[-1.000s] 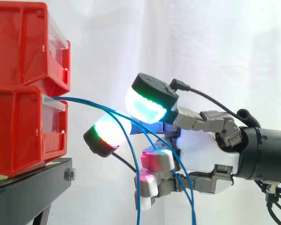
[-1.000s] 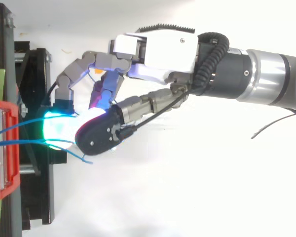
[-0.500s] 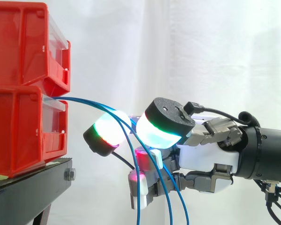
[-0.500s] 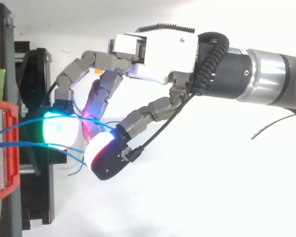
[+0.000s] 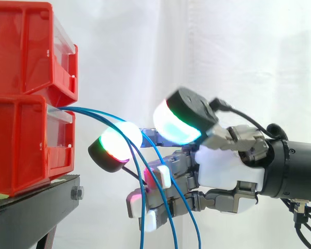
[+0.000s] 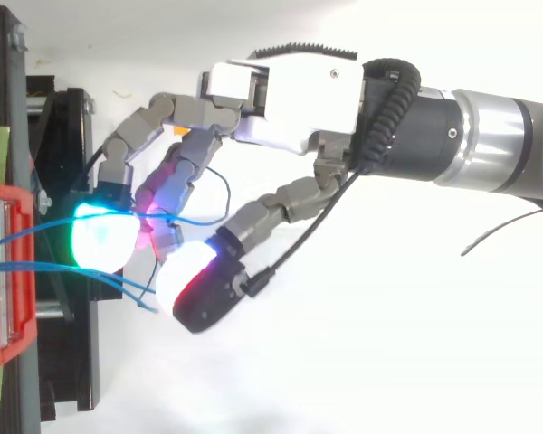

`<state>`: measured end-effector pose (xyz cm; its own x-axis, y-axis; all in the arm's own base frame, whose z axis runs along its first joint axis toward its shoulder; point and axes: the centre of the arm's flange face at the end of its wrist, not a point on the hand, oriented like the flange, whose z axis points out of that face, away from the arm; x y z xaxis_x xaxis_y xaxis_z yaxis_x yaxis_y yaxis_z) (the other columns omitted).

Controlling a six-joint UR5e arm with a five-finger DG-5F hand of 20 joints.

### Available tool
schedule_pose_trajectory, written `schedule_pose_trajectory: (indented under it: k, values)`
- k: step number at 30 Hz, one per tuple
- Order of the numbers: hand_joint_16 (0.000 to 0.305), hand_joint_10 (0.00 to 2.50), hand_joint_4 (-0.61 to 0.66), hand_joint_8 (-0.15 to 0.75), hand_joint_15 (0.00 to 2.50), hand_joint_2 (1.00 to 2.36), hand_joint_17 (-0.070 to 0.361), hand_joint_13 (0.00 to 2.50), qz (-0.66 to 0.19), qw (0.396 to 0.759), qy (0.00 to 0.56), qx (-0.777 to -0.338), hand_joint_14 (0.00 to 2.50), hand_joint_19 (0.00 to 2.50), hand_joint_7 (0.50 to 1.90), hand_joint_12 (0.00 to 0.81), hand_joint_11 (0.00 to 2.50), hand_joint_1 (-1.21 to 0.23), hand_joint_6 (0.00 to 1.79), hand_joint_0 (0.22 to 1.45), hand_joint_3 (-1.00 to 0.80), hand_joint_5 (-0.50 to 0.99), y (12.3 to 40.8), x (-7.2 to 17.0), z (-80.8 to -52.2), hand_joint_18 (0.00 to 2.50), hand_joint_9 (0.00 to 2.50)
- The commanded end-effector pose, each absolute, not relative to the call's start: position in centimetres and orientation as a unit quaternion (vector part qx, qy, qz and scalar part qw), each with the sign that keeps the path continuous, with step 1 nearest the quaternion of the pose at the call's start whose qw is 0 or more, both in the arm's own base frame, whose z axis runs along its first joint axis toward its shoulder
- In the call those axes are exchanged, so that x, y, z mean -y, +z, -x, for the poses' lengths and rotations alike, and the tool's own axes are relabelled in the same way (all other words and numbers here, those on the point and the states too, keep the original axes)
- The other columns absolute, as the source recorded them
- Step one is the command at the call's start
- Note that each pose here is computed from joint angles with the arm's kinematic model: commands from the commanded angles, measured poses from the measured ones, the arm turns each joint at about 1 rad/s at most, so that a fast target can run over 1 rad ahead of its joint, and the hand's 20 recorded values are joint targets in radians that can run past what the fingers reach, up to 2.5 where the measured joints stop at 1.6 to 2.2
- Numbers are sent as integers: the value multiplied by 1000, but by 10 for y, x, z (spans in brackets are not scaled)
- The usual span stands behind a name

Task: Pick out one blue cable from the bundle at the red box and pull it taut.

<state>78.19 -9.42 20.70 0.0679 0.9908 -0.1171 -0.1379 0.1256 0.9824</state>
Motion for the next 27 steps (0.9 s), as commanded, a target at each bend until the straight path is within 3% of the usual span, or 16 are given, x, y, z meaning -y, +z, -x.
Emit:
schedule_pose_trajectory:
  k: [1, 4, 14, 16, 19, 22, 27]
  values:
    - [46, 23, -121, 184, 598, 1000, 104, 914, -447, 578, 488, -478, 22, 600, 794, 346, 779, -568, 826, 516, -500, -88, 207, 94, -782, 772, 1260]
    - [43, 25, -134, 172, 611, 1000, 97, 920, -447, 578, 486, -479, 23, 619, 818, 339, 793, -504, 808, 575, -500, -89, 206, 95, -782, 755, 1258]
    - [44, 24, -28, 202, 659, 1000, 100, 911, -446, 578, 487, -479, 23, 628, 711, 346, 868, -827, 889, 624, -500, -143, 207, 94, -782, 743, 1152]
    - [44, 24, -4, 204, 658, 1000, 100, 917, -447, 579, 487, -478, 23, 633, 689, 344, 885, -836, 898, 599, -500, -143, 208, 95, -782, 747, 1154]
    - [48, 21, 20, 226, 655, 1000, 109, 969, -447, 579, 487, -478, 23, 638, 679, 364, 880, -688, 890, 507, -500, -128, 208, 95, -782, 785, 1226]
    - [49, 24, 26, 241, 665, 1000, 111, 1030, -447, 579, 487, -478, 23, 662, 709, 371, 857, -371, 833, 510, -500, -115, 208, 95, -782, 824, 1298]
    - [48, 24, 5, 236, 719, 1000, 107, 1118, -447, 579, 486, -479, 25, 657, 777, 365, 882, -340, 763, 536, -500, -116, 207, 95, -782, 846, 1328]
